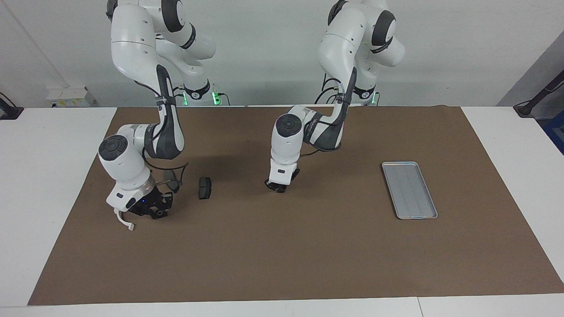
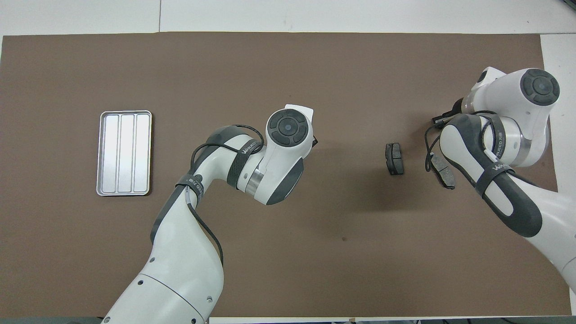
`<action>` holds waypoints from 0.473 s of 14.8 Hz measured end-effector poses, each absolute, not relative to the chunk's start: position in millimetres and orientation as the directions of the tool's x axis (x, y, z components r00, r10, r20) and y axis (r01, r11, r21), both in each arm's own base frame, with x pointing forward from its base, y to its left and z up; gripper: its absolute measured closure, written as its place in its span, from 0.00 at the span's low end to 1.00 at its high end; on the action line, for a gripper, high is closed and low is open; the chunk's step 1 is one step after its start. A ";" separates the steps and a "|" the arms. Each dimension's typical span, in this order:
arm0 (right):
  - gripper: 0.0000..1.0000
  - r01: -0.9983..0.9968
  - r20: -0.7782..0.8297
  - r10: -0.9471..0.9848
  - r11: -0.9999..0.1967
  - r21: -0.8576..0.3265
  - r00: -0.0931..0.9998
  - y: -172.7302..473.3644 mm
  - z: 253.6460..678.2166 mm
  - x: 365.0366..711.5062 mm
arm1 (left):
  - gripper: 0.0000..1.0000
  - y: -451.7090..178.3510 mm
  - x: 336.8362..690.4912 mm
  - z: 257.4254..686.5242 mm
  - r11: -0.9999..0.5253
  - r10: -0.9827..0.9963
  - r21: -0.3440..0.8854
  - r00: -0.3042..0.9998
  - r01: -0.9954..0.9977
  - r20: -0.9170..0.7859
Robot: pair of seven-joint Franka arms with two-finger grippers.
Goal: Place bearing gear from tray to pile
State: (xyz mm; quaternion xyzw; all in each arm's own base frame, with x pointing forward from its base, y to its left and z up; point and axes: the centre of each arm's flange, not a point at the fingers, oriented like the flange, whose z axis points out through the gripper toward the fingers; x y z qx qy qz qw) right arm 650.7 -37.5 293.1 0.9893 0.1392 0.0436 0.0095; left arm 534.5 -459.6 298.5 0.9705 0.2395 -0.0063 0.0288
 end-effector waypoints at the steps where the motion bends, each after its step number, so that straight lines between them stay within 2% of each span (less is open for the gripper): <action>1: 0.27 0.272 0.089 0.274 -0.962 0.032 0.958 -36.2 296.2 651.3 | 0.70 -459.9 534.1 298.2 -0.884 0.464 0.052 0.885 0.465 -0.026; 2: 0.20 0.267 0.096 0.269 -0.963 0.033 0.958 -33.9 301.1 652.1 | 0.59 -460.5 533.4 298.0 -0.884 0.464 0.052 0.886 0.465 -0.027; 6: 0.20 0.243 0.111 0.244 -0.970 0.027 0.963 -1.9 346.2 659.2 | 0.18 -458.5 531.7 296.7 -0.883 0.467 0.026 0.883 0.468 -0.037; 7: 0.20 0.233 0.116 0.234 -0.972 0.026 0.965 5.6 359.5 661.6 | 0.04 -455.0 535.1 298.8 -0.880 0.474 0.025 0.880 0.475 -0.033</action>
